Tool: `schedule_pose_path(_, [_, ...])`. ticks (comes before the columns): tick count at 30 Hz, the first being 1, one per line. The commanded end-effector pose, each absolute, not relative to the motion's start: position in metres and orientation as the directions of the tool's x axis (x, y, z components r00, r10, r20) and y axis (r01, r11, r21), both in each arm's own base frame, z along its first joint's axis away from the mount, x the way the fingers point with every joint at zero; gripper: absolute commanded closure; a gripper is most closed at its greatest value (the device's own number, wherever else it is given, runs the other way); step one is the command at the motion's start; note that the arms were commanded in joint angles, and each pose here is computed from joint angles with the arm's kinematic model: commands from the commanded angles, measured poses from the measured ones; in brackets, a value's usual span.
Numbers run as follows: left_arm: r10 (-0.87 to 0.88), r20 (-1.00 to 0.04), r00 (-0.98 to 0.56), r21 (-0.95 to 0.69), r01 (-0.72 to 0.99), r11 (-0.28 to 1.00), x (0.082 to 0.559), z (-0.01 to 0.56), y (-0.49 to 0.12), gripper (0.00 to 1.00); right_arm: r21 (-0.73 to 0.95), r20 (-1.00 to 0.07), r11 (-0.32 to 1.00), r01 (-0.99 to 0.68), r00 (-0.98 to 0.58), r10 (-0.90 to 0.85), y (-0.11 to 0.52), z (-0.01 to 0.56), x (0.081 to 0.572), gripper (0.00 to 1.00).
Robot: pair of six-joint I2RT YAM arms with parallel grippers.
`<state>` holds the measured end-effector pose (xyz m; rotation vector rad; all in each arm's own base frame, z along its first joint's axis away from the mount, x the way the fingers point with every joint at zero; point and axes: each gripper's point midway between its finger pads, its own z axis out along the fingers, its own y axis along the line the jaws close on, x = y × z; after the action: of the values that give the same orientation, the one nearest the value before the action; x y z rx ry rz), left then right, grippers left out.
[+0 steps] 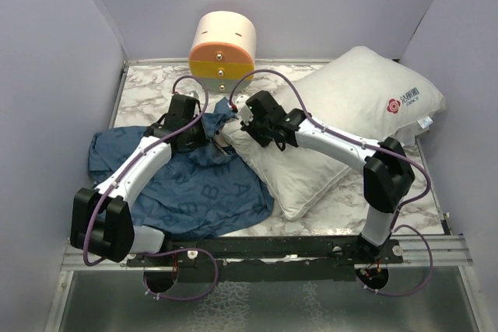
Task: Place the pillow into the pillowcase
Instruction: Pick up the pillow at the center of the board.
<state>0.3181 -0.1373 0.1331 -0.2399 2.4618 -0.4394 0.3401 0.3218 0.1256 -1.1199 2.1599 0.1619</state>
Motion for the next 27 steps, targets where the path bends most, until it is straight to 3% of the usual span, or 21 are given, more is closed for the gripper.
schedule_pose_path(1, [-0.306, -0.553, -0.775, -0.459, -0.023, 0.888, 0.320, 0.151, -0.146, 1.00, -0.139, -0.611, 0.614, -0.777, -0.421, -0.671, 0.313, 0.117, 0.322, 0.99])
schedule_pose_path(6, [-0.316, -0.577, -0.753, -0.497, 0.016, 0.868, 0.329, 0.175, -0.147, 1.00, -0.105, -0.809, 0.435, -0.894, -0.177, -0.560, 0.353, 0.194, 0.305, 0.99])
schedule_pose_path(12, [-0.324, -0.620, -0.715, -0.561, 0.115, 0.820, 0.348, 0.219, -0.162, 1.00, -0.172, -0.851, 0.317, -0.933, -0.021, -0.525, 0.381, 0.238, 0.293, 0.99])
schedule_pose_path(18, [-0.315, -0.630, -0.710, -0.607, 0.197, 0.769, 0.354, 0.243, -0.179, 1.00, -0.197, -0.858, 0.336, -0.921, -0.003, -0.513, 0.392, 0.244, 0.301, 0.99])
schedule_pose_path(27, [-0.232, -0.568, -0.790, -0.640, 0.247, 0.728, 0.347, 0.222, -0.195, 1.00, -0.336, -0.902, 0.430, -0.838, 0.155, -0.402, 0.408, 0.315, 0.338, 0.99])
